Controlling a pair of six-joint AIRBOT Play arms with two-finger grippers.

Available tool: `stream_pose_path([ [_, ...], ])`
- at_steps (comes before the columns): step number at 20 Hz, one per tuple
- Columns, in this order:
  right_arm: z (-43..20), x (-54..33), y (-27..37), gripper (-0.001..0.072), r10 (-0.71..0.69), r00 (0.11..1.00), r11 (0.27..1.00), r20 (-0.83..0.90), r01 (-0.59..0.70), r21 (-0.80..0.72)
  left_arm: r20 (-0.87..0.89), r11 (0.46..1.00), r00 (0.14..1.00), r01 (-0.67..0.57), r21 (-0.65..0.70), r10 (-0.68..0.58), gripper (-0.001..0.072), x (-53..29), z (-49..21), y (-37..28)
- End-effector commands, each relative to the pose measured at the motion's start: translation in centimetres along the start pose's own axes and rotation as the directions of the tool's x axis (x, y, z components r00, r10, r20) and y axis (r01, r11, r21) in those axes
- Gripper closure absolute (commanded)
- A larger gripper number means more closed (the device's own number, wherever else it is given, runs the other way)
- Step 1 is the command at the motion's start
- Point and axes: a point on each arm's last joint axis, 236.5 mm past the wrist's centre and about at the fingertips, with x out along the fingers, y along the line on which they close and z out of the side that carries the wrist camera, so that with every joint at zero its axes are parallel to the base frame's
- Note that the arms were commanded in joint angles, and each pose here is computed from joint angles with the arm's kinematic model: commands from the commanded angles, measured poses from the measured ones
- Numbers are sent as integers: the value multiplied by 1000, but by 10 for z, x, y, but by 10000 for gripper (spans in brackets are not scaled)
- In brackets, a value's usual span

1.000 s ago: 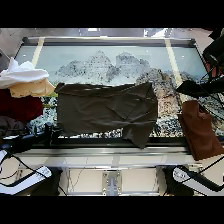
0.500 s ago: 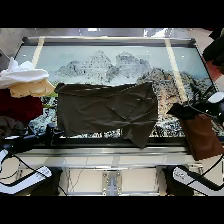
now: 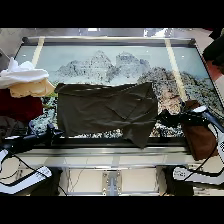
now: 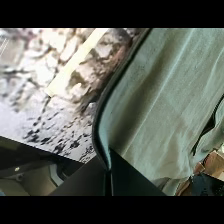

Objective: Fold the shirts.

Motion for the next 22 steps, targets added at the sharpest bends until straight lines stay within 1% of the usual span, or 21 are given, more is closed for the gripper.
stream_pose_path([
  [1, 3, 11, 2, 301, 49, 999, 998, 3, -49, 29, 9, 1000, 1000, 21, -5, -21, 697, 0, 2, -5],
  [2, 3, 14, 3, 302, 59, 998, 997, 0, -59, 42, 16, 999, 999, 33, -12, -32, 697, 0, 4, -8],
  [3, 3, 15, 4, 319, 69, 998, 996, -5, -69, 48, 23, 999, 999, 44, -19, -43, 697, 0, 6, -11],
  [4, 2, 16, 7, 479, 86, 996, 996, -8, -85, 33, 29, 998, 998, 52, -24, -52, 697, -1, 7, -13],
  [5, 3, 16, 12, 686, 109, 994, 994, -4, -109, 21, 36, 998, 998, 61, -17, -60, 697, -1, 9, -15],
  [7, 5, 10, 35, 693, 198, 980, 980, -7, -198, -19, 54, 996, 994, 92, -13, -91, 698, -2, 13, -23],
  [8, 5, 1, 55, 694, 264, 964, 962, -15, -264, -70, 69, 992, 990, 127, -12, -126, 698, -6, 16, -33],
  [9, 5, -12, 75, 694, 318, 948, 940, -23, -318, -124, 85, 986, 982, 166, 34, -168, 699, -13, 18, -48],
  [11, 7, -50, 115, 694, 372, 928, 894, -16, -363, -263, 122, 952, 954, 248, 181, -272, 699, -39, 24, -93],
  [13, 3, -104, 161, 695, 403, 915, 822, 29, -348, -451, 204, 885, 900, 296, 360, -385, 699, -83, 30, -150],
  [14, -6, -135, 185, 694, 410, 910, 779, 62, -314, -543, 253, 834, 859, 294, 467, -445, 699, -112, 29, -183],
  [15, -18, -166, 205, 694, 394, 913, 740, 107, -246, -625, 291, 776, 819, 265, 572, -495, 700, -141, 21, -213],
  [16, -31, -193, 216, 694, 357, 919, 707, 170, -147, -692, 326, 706, 779, 200, 680, -535, 700, -172, 6, -242],
  [17, -44, -223, 225, 694, 309, 913, 679, 267, -15, -734, 364, 650, 734, 138, 747, -574, 699, -202, -10, -268],
  [18, -56, -252, 231, 694, 271, 888, 656, 371, 112, -746, 417, 602, 663, 64, 796, -621, 699, -238, -29, -294],
  [19, -70, -282, 236, 694, 241, 845, 630, 478, 238, -739, 479, 566, 582, -40, 824, -657, 699, -272, -46, -314],
  [20, -87, -314, 241, 695, 223, 780, 613, 585, 354, -706, 555, 556, 491, -161, 815, -672, 700, -309, -63, -329],
  [22, -121, -371, 254, 697, 228, 633, 568, 740, 531, -629, 686, 578, 362, -371, 727, -631, 701, -362, -88, -345],
])
